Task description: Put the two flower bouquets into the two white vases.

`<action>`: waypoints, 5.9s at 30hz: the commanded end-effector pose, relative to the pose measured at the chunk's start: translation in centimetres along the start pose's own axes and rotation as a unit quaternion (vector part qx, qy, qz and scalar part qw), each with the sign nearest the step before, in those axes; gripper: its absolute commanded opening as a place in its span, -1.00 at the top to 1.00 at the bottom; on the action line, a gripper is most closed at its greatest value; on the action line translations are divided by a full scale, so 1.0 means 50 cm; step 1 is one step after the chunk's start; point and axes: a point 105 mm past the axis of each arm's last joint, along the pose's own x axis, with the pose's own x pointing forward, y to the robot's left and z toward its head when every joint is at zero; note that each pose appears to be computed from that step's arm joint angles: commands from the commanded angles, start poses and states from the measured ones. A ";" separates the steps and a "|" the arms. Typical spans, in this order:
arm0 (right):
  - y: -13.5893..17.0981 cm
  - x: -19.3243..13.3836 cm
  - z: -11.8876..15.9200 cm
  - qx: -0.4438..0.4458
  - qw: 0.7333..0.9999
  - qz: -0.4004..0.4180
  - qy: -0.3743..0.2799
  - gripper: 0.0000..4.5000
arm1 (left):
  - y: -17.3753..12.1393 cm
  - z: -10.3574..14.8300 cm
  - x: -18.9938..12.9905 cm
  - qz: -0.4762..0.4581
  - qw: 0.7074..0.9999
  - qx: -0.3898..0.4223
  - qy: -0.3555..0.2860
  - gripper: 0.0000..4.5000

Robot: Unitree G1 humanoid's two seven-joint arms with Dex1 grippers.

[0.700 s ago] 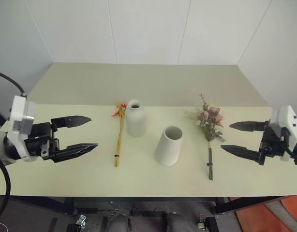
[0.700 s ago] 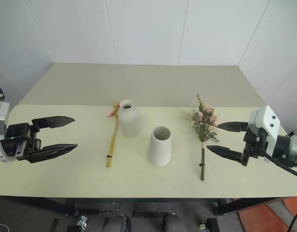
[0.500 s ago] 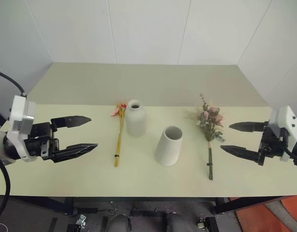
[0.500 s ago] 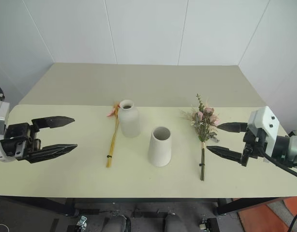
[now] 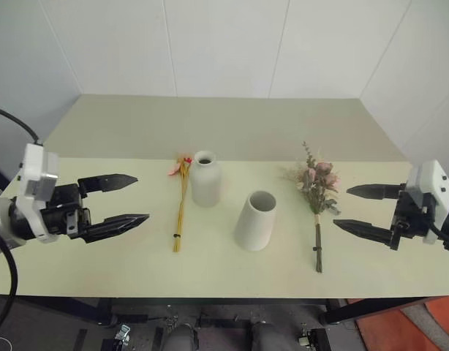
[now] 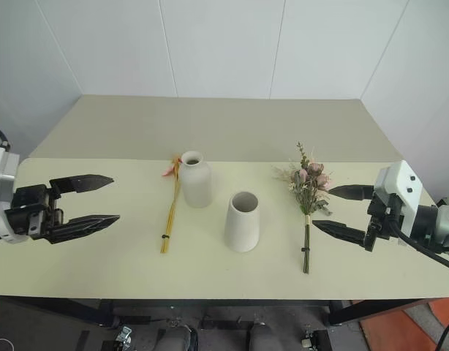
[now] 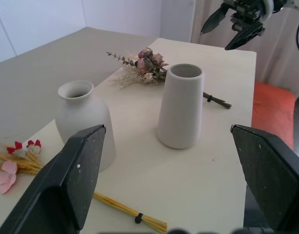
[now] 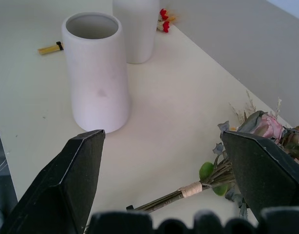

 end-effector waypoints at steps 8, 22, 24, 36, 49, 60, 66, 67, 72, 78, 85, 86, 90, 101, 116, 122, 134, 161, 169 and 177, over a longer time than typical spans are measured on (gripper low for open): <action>-0.002 0.008 0.041 -0.042 0.999 0.009 -0.024 -1.00 | 0.087 -0.082 0.071 0.142 0.966 -0.064 0.205 -0.99; 0.007 0.007 0.069 -0.062 0.997 0.012 -0.044 -1.00 | 0.131 -0.190 0.198 0.259 0.902 -0.157 0.308 -0.99; 0.010 0.006 0.073 -0.064 0.997 0.014 -0.047 -1.00 | 0.132 -0.206 0.207 0.268 0.893 -0.165 0.322 -0.99; 0.017 0.008 0.080 -0.066 0.996 0.021 -0.055 -1.00 | 0.140 -0.234 0.198 0.294 0.877 -0.187 0.330 0.76; 0.015 0.010 0.078 -0.065 0.996 0.025 -0.055 -1.00 | 0.239 -0.063 0.082 0.406 0.904 -0.113 0.069 0.99; 0.020 0.021 0.077 -0.066 0.995 0.035 -0.061 -1.00 | 0.189 0.219 0.180 0.193 0.920 -0.105 -0.326 0.99; 0.023 0.019 0.081 -0.069 0.995 0.028 -0.067 -1.00 | 0.171 0.203 0.267 0.136 0.932 -0.107 -0.320 0.99; 0.024 0.017 0.081 -0.069 0.995 0.027 -0.067 -1.00 | 0.171 0.197 0.276 0.132 0.934 -0.108 -0.315 0.99; 0.029 0.014 0.079 -0.067 0.995 0.020 -0.068 -1.00 | 0.174 0.181 0.313 0.115 0.939 -0.106 -0.305 0.99; 0.032 0.010 0.079 -0.065 0.996 0.014 -0.067 -1.00 | 0.182 0.165 0.319 0.121 0.944 -0.096 -0.290 0.99; 0.033 0.012 0.079 -0.064 0.996 0.010 -0.068 -1.00 | 0.182 0.140 0.326 0.126 0.953 -0.077 -0.263 0.99; 0.033 0.012 0.080 -0.064 0.996 0.010 -0.068 -1.00 | 0.181 0.138 0.327 0.125 0.954 -0.075 -0.261 0.99; 0.032 0.011 0.080 -0.065 0.996 0.009 -0.068 -1.00 | 0.183 0.122 0.332 0.136 0.956 -0.076 -0.250 0.99; 0.034 0.009 0.085 -0.068 0.995 0.010 -0.069 -1.00 | 0.180 0.057 0.331 0.155 0.962 -0.080 -0.208 0.99; 0.026 0.008 0.084 -0.069 0.996 0.009 -0.061 -1.00 | 0.139 0.037 0.208 0.133 0.973 -0.082 -0.169 -0.97; 0.025 0.009 0.073 -0.058 0.997 0.014 -0.050 -1.00 | 0.089 0.043 0.112 0.103 0.983 -0.045 -0.148 -0.97; 0.018 0.040 0.052 -0.032 0.999 0.021 -0.022 -1.00 | 0.066 0.039 0.142 0.027 0.991 -0.074 -0.104 -0.97; -0.114 0.190 -0.150 0.240 0.903 -0.186 0.305 -0.59 | -0.009 0.047 0.111 -0.149 0.983 0.005 -0.108 -1.00; -0.131 0.187 -0.144 0.244 0.902 -0.210 0.288 0.68 | -0.008 0.044 0.108 -0.143 0.984 0.007 -0.107 -1.00; -0.245 0.144 0.080 0.221 0.899 -0.363 -0.104 0.91 | -0.002 0.043 0.112 -0.142 0.984 0.005 -0.106 -1.00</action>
